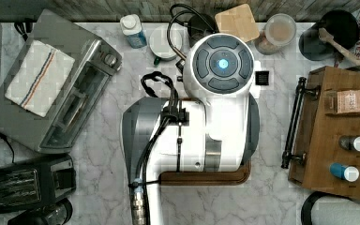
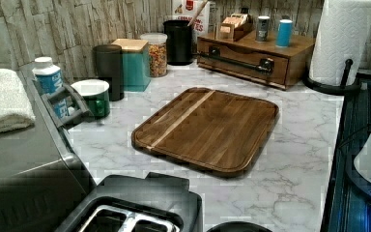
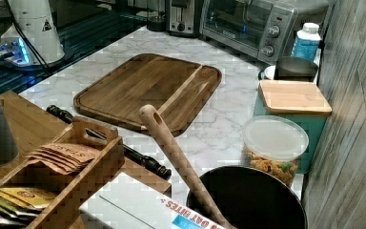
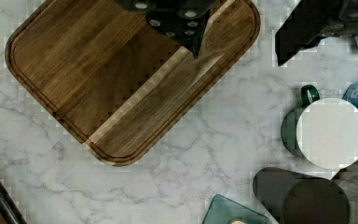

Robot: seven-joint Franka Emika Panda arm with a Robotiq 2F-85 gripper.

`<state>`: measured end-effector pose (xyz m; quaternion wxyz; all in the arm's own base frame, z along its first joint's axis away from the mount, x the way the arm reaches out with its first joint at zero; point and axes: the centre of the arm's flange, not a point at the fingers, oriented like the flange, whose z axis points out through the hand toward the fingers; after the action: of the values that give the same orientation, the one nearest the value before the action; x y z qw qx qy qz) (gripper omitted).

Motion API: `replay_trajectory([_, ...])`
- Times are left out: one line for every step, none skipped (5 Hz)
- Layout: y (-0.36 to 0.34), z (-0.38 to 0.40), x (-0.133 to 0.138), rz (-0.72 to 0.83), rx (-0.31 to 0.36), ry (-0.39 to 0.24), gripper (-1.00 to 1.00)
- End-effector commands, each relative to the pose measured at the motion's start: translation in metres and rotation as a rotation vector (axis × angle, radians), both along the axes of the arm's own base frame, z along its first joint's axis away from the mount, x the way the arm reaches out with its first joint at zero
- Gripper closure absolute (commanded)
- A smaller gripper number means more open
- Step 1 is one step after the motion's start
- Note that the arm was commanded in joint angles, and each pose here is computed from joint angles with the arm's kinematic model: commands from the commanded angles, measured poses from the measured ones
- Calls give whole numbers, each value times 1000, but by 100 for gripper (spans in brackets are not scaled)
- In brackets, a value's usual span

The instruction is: Open the drawer.

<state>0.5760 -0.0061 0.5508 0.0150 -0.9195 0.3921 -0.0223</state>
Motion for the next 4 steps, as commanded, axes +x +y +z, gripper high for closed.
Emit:
replay_trajectory([6,0,0,10,0,0,-100])
replay_trajectory([-13,-13,-12,89,-15,-15,-100])
replay_trajectory([-45,-21,-18,156,-56,-14,-100])
replay_trajectory([-89,-34,-20,237,-78,10,-100])
